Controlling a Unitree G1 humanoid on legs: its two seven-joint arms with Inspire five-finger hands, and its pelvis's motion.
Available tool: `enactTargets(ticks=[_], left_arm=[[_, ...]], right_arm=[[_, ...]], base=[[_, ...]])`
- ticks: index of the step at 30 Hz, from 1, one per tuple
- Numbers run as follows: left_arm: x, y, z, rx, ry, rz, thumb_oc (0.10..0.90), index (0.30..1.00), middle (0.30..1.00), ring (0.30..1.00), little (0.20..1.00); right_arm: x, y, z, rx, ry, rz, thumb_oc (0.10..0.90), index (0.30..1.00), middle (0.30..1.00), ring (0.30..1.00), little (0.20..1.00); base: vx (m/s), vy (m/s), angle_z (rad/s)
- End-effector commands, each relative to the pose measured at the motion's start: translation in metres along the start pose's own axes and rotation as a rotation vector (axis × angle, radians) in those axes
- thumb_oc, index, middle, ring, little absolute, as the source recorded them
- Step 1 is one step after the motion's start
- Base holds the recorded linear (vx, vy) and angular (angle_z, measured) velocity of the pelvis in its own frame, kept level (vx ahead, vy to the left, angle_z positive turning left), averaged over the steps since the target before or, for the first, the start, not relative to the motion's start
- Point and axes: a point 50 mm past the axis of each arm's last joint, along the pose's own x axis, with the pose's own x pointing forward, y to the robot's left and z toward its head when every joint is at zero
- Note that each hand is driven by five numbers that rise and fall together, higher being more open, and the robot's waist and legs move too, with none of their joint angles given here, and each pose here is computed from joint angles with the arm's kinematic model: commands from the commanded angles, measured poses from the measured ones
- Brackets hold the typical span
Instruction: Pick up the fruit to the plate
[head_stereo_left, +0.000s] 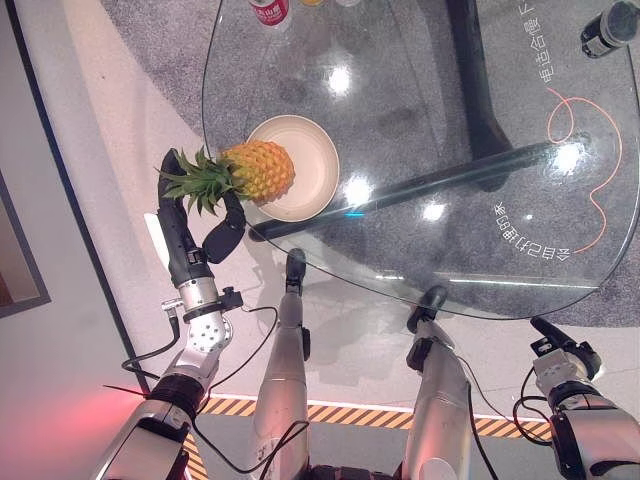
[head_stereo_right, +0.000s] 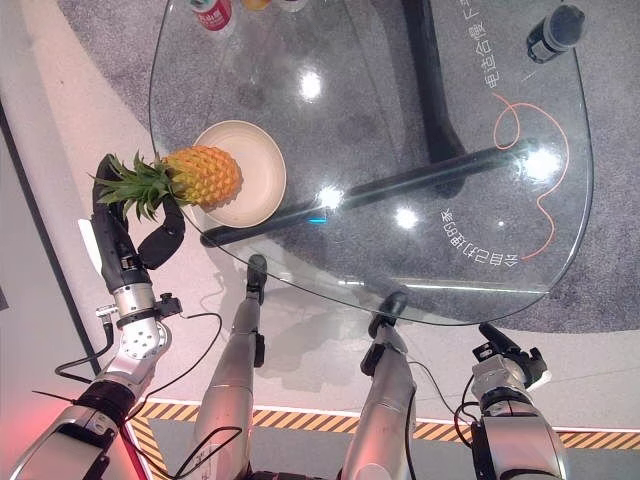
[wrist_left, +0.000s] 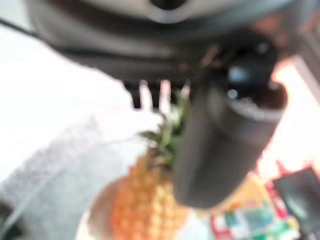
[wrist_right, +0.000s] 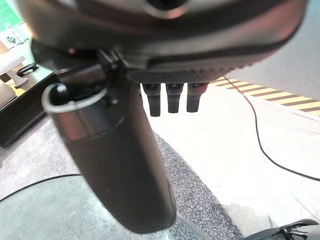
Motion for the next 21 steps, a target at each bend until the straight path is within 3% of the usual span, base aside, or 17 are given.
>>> enactTargets(ticks=[1,21], left_arm=[[0.017,-0.011,0.024,-0.059,-0.138,-0.070,0.800,0.900,0.900,0.900,0.900],[0.022,-0.024,0.050,-0.120,-0.264,-0.164,0.800,0.900,0.900,0.900,0.900]], right_arm=[[0.007,-0.013,0.029,0.023,-0.064,-0.048,0.800,0.900,0.900,0.900,0.900],[0.007,-0.015,0.027,0.023,-0.059,-0.048,0.800,0.900,0.900,0.900,0.900]], base=[[0.00,0.000,0.00],[0.00,0.000,0.00]])
